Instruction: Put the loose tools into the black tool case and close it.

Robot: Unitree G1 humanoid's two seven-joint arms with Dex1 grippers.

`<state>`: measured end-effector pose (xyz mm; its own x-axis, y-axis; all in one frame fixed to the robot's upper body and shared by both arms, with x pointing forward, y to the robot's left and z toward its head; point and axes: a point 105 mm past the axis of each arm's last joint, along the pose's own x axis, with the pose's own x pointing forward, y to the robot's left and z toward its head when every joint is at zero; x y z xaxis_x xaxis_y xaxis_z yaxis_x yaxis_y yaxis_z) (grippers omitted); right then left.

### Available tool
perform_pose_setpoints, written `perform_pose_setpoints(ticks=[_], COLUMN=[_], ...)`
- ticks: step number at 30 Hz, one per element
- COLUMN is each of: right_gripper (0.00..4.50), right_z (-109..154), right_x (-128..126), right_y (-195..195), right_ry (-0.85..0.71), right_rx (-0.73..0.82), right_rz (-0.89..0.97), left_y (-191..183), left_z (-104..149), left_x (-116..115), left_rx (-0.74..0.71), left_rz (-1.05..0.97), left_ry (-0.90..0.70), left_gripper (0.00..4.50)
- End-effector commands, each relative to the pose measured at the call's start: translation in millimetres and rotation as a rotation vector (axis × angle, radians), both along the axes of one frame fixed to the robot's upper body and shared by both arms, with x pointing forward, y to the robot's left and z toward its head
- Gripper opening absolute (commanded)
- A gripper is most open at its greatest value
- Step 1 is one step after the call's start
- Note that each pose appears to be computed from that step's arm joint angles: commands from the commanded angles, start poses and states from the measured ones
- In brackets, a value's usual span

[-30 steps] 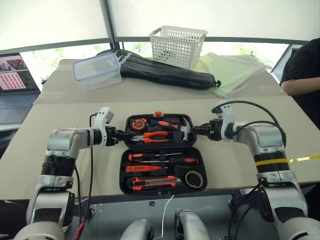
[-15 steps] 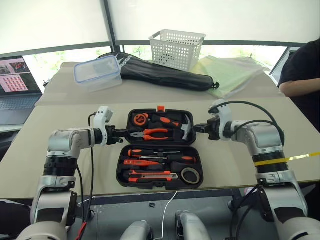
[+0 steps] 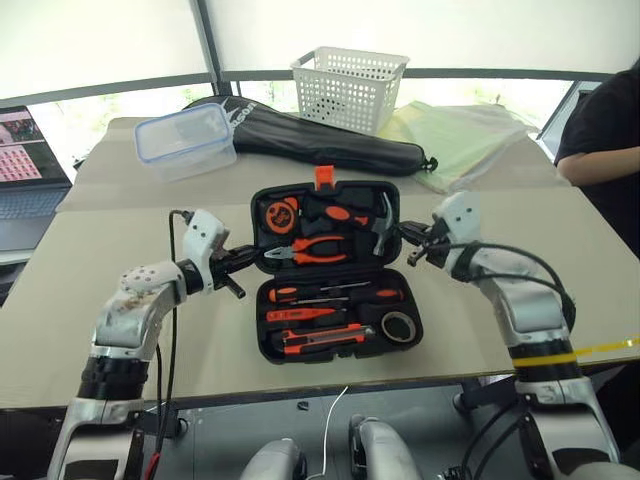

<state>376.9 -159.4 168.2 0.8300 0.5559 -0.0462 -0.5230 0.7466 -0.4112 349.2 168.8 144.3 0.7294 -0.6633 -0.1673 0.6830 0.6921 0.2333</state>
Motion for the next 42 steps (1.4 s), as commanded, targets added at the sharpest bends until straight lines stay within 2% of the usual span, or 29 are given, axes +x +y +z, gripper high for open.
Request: perform_pose_setpoints(ticks=[1, 7, 10, 13, 14, 16, 17, 18, 21, 23, 26, 27, 30, 32, 35, 39, 40, 42], right_gripper=[0.0, 0.0, 0.0, 0.0, 0.37, 1.01, 1.29, 1.73, 2.69, 3.42, 4.42, 4.5, 4.5, 4.5, 4.5, 3.52, 3.12, 2.35], right_z=[5.7, -25.8, -40.1, -43.2, -43.3, -44.1, -44.5, -44.9, -48.9, -49.1, -42.1, -40.9, -45.2, -48.8, -46.1, -43.0, -43.3, -46.5], right_x=[-13.4, -42.1, -52.8, -64.1, -69.1, -77.7, -81.7, -85.3, -97.4, -108.9, -115.8, -120.2, -137.4, -166.9, -188.3, -185.2, -183.9, -181.9], right_y=[-5.7, -13.1, -18.1, -19.5, -18.5, -16.4, -15.5, -14.4, -13.1, -18.2, -31.9, -35.4, -38.5, -34.7, -30.4, -19.4, -17.7, -11.7], right_ry=[-0.19, -0.338, -0.334, -0.335, -0.34, -0.34, -0.339, -0.341, -0.326, -0.279, -0.178, -0.124, 0.077, 0.298, 0.454, 0.469, 0.469, 0.471], right_rx=[-0.089, -0.323, -0.35, -0.336, -0.337, -0.333, -0.328, -0.327, -0.339, -0.342, -0.264, -0.239, -0.183, -0.123, -0.107, -0.143, -0.152, -0.17], right_rz=[-0.011, 0.057, 0.074, 0.093, 0.106, 0.129, 0.136, 0.145, 0.167, 0.186, 0.148, 0.156, 0.218, 0.349, 0.462, 0.536, 0.545, 0.576], left_y=[-3.9, 5.0, 9.0, 12.6, 14.3, 16.1, 16.1, 16.0, 18.6, 28.3, 48.5, 58.6, 77.4, 86.8, 95.6, 81.3, 77.5, 65.0], left_z=[9.3, 6.7, 2.2, -3.6, -5.1, -6.9, -7.8, -8.7, -11.9, -8.0, -5.2, -5.3, -6.6, -10.4, -11.0, -5.1, -3.6, -2.9], left_x=[-2.5, -12.8, -20.3, -29.8, -32.9, -37.5, -39.5, -41.0, -46.6, -56.3, -64.5, -65.4, -65.8, -61.6, -49.8, -13.1, -7.5, 7.4], left_rx=[0.083, 0.146, 0.142, 0.133, 0.121, 0.102, 0.094, 0.09, 0.085, 0.081, 0.096, 0.105, 0.115, 0.111, 0.122, 0.199, 0.204, 0.215], left_rz=[0.019, 0.088, 0.114, 0.128, 0.141, 0.159, 0.163, 0.166, 0.182, 0.196, 0.241, 0.261, 0.293, 0.283, 0.237, 0.13, 0.114, 0.078], left_ry=[-0.205, -0.36, -0.368, -0.341, -0.328, -0.309, -0.3, -0.294, -0.266, -0.251, -0.217, -0.203, -0.155, -0.071, 0.004, -0.038, -0.048, -0.059], left_gripper=[0.02, 0.02, 0.02, 0.02, 0.0, 0.78, 0.97, 1.46, 2.49, 3.28, 4.33, 4.46, 4.46, 4.46, 4.46, 4.5, 4.5, 3.91])
